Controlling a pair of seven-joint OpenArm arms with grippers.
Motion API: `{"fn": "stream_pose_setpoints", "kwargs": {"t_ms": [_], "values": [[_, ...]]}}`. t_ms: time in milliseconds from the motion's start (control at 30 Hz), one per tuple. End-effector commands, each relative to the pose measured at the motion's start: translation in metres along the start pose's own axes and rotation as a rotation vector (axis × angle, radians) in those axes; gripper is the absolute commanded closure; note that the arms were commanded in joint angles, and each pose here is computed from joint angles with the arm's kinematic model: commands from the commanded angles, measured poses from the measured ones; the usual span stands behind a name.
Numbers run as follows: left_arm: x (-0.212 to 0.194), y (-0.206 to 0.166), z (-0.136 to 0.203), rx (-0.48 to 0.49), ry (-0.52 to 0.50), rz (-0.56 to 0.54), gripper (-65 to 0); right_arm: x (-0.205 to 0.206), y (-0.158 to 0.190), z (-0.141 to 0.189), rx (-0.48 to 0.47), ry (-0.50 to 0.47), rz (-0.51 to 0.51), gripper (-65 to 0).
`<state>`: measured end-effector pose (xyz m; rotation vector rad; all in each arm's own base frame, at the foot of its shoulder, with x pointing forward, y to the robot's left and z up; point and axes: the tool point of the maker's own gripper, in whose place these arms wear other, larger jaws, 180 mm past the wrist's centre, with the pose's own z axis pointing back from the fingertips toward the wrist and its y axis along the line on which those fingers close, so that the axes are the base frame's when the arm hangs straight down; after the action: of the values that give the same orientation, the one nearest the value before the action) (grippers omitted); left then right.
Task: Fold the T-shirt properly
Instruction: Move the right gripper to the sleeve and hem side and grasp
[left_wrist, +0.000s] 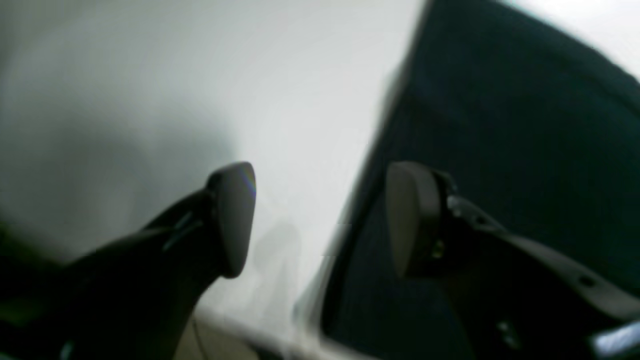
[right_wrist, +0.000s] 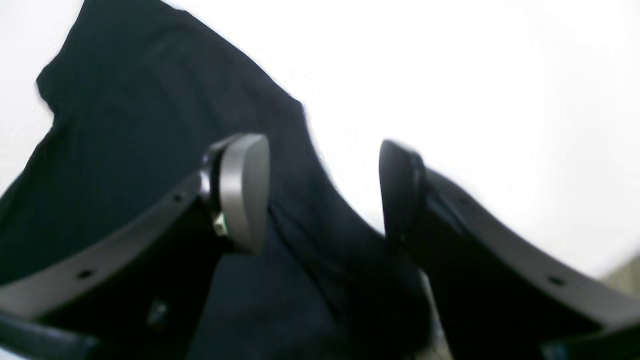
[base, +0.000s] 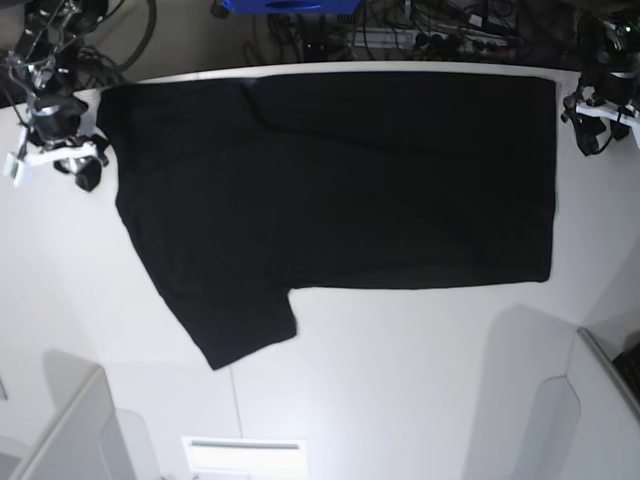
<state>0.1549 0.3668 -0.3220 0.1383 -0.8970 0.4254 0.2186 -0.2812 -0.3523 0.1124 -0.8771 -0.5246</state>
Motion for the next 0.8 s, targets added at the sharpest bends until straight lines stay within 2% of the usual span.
{"fn": "stream_pose_setpoints", "kwargs": {"t_ms": [0, 100, 133, 200, 267, 300, 500, 633, 767], "values": [[0.016, -0.004, 0.0, -0.02, -0.04, -0.038, -39.5, 0.016, 0.012, -0.003, 0.031, -0.042, 0.039, -32.7], [0.025, -0.023, -0.009, -0.081, -0.04, -0.099, -38.5, 0.025, 0.037, -0.016, 0.059, -0.052, 0.126, -32.7], [0.03, -0.031, -0.013, -0.106, -0.046, -0.115, -34.7, 0.028, 0.047, -0.021, 0.068, -0.057, 0.151, -32.7], [0.036, -0.041, -0.019, -0.133, -0.053, -0.13, -21.7, 0.03, 0.058, -0.03, 0.077, -0.055, 0.183, -32.7], [0.043, -0.046, -0.023, -0.144, -0.073, -0.124, -3.6, 0.031, 0.068, -0.041, 0.09, -0.046, 0.2, -32.7], [0.049, -0.048, -0.025, -0.148, -0.089, -0.119, 0.0, 0.03, 0.072, -0.046, 0.096, -0.039, 0.201, -32.7], [0.07, -0.05, -0.037, -0.132, -0.136, -0.127, 0.0, 0.032, 0.09, -0.078, 0.138, 0.004, 0.208, -32.9], [0.075, -0.047, -0.052, -0.048, -0.115, -0.226, 0.0, 0.037, 0.108, -0.101, 0.172, 0.039, 0.253, -32.9], [0.068, -0.051, -0.069, -0.003, -0.064, -0.324, 0.0, 0.051, 0.116, -0.123, 0.178, 0.052, 0.226, -32.9]]}}
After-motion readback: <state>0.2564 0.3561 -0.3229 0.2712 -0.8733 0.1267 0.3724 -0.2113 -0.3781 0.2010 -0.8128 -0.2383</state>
